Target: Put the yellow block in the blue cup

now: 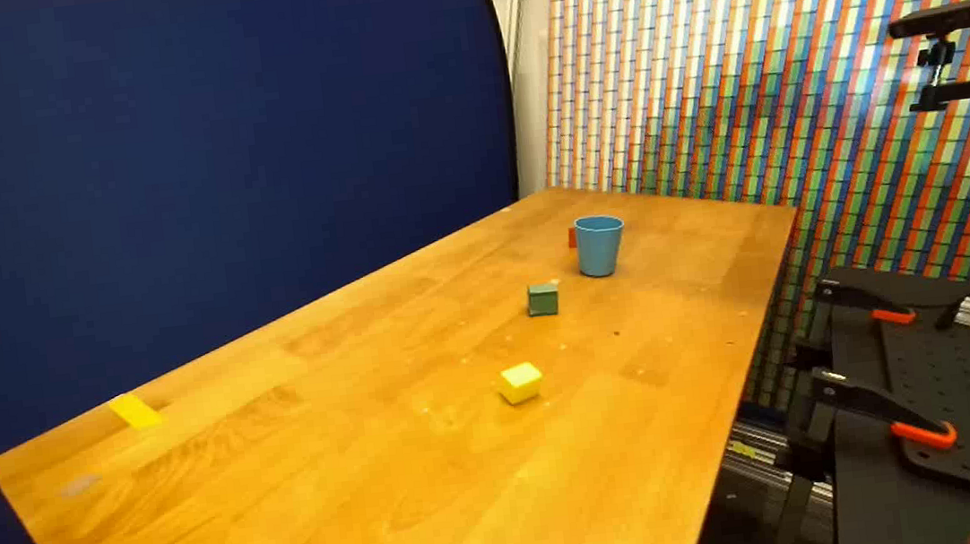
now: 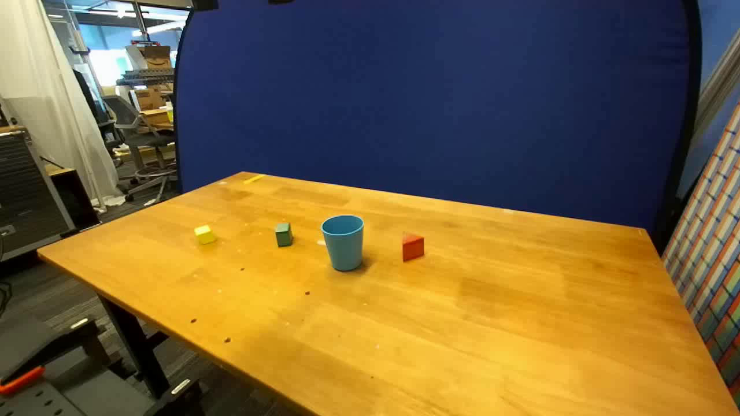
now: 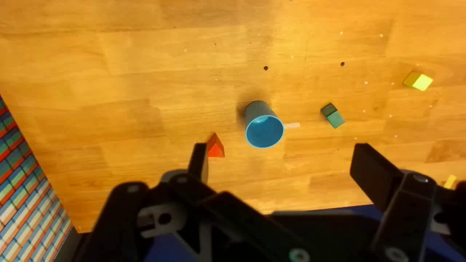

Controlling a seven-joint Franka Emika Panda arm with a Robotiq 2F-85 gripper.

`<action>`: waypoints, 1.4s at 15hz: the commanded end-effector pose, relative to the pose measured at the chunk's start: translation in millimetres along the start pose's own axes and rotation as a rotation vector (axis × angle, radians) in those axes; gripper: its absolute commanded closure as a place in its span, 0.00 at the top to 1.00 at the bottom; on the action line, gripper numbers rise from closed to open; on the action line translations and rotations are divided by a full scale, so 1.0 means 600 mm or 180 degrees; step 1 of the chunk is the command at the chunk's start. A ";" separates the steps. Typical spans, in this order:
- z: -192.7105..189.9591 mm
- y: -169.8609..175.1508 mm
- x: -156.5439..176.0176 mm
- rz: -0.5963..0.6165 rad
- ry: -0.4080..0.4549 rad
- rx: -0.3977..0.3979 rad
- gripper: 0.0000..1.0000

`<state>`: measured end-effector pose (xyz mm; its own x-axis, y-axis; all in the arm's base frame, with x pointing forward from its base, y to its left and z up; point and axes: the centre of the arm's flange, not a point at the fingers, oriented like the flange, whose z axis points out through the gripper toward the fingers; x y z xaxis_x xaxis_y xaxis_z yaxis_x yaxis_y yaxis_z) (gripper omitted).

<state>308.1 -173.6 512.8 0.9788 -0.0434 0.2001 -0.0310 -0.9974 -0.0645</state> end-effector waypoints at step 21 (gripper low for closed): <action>0.557 -0.425 0.175 -0.1600 -0.1005 0.0241 1.00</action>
<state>455.0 73.1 251.8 0.9082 0.4124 -0.0714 0.4074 -0.9102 -0.0748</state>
